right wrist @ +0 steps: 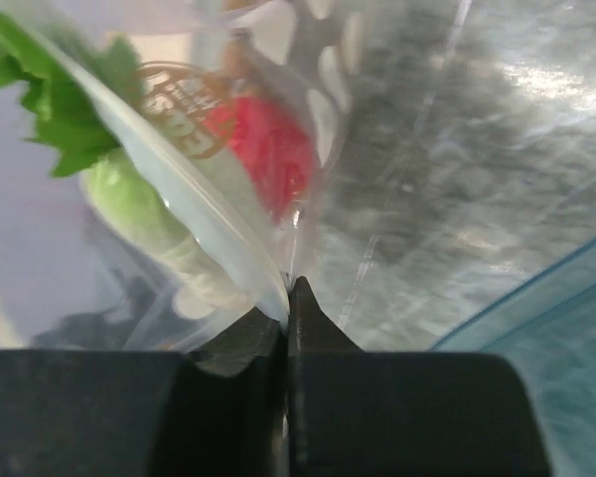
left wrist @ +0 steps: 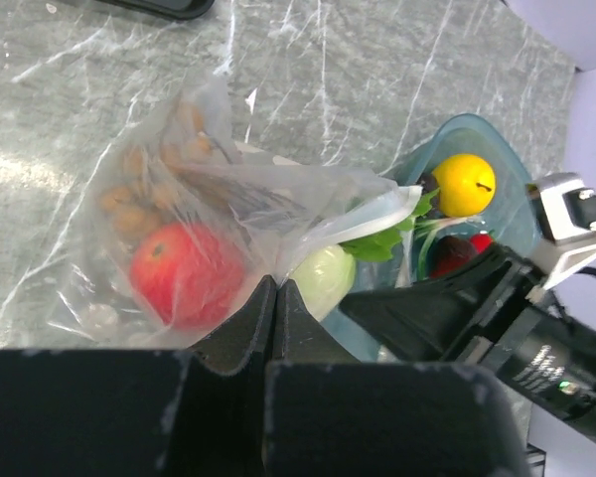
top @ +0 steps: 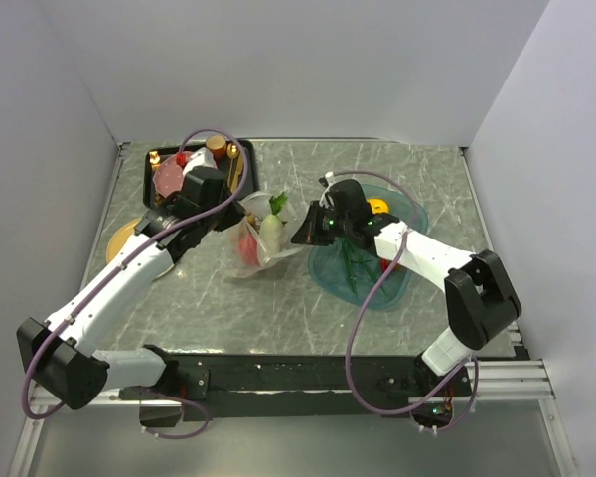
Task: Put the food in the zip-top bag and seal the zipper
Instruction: Adjust the zipper food storage bag at the center of the board.
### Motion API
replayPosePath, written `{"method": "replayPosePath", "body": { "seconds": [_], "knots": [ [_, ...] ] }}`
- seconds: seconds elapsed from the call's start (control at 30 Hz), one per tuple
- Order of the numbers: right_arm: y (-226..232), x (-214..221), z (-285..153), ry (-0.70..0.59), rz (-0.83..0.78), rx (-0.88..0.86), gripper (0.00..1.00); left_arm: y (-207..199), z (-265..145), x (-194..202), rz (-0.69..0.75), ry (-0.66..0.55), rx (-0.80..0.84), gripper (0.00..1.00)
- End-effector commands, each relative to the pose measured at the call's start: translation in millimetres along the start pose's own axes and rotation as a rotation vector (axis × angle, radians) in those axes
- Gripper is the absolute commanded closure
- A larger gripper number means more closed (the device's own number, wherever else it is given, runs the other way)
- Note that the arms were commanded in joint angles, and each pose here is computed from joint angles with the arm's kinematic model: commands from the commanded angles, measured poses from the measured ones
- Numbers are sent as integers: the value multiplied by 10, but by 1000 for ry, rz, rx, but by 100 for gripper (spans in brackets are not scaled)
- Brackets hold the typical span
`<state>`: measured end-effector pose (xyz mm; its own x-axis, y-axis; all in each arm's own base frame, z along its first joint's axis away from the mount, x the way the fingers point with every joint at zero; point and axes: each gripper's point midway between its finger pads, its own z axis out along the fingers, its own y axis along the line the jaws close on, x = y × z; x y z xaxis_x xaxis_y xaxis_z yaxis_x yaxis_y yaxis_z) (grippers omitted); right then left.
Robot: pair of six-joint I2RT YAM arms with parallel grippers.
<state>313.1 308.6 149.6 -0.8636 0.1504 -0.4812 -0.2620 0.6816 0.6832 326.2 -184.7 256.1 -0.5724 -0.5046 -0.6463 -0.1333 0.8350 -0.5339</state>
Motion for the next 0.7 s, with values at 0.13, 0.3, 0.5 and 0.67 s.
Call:
{"method": "replayPosePath", "body": {
  "seconds": [0.13,0.3,0.5,0.67],
  "knots": [
    [825,-868,-1022,-354,-168,-33,100,-121,-346,-532,20,-145,-25,99],
    [642,-471,-326,4,-216,61,100,-204,90,-67,71,60,-32,99],
    [745,-437,-495,-53,-236,118,100,-546,-159,-83,65,-19,107,99],
    [634,-640,-505,-138,-250,172,99,-531,-616,-616,25,-210,108,99]
  ]
}}
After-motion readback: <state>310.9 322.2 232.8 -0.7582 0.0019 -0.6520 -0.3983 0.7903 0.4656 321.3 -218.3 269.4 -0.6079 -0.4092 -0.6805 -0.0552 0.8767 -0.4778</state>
